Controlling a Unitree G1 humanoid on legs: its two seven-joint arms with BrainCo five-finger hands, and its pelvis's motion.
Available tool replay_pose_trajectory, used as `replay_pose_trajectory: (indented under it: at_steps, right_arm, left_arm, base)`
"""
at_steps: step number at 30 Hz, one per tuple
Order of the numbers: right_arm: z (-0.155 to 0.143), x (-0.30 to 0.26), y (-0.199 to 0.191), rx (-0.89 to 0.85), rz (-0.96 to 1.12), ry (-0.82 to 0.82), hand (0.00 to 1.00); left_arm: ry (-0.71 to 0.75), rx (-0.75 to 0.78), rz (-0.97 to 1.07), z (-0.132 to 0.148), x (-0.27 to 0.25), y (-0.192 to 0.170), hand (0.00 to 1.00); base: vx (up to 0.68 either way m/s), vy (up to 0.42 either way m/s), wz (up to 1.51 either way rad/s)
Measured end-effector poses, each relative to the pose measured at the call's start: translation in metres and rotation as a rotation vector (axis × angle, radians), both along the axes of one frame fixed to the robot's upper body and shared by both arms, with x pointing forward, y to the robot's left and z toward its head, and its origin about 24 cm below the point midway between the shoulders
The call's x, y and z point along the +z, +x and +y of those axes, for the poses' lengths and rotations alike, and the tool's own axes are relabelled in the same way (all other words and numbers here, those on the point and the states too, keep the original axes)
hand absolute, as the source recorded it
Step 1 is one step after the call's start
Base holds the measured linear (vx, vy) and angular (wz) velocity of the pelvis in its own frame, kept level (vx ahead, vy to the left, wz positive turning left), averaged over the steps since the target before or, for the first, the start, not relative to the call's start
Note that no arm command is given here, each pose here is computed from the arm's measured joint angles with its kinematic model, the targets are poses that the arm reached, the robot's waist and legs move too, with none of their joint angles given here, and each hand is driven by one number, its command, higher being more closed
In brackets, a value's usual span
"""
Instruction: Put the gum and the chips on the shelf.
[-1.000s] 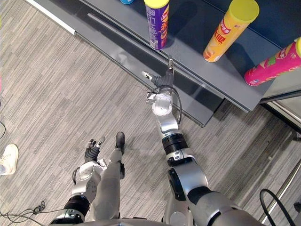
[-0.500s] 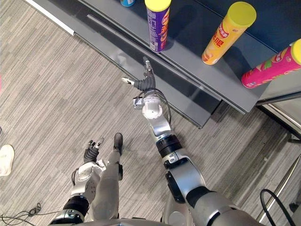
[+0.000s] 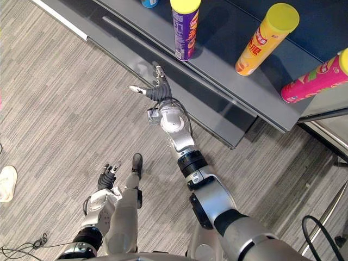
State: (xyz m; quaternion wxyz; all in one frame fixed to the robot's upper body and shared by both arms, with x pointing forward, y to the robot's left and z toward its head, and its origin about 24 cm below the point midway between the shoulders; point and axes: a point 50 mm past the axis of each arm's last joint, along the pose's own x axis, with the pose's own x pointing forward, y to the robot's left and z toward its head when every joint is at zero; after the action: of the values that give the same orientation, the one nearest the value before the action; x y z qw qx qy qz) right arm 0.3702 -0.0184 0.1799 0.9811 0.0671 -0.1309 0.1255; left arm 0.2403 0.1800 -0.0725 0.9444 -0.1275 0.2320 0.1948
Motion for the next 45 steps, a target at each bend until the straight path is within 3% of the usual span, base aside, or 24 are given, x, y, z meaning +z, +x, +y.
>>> replay_pose_trajectory:
  at_steps: [28,39,45]
  right_arm:
    - [0.011,0.027,0.007,0.025,-0.058,-0.036,0.0]
    - [0.062,0.052,-0.015,0.132,-0.186,-0.102,0.0]
    - [0.064,0.059,-0.016,0.09,-0.224,-0.136,0.0]
  left_arm:
    - [-0.005,0.012,-0.018,0.01,0.003,0.002,0.0]
    - [-0.017,0.049,-0.02,0.014,0.005,0.009,0.0]
    - [-0.008,0.081,-0.04,0.016,0.012,0.017,0.0]
  base:
    - [0.01,-0.014,0.0]
    - [0.04,-0.074,0.01]
    - [0.04,-0.074,0.0]
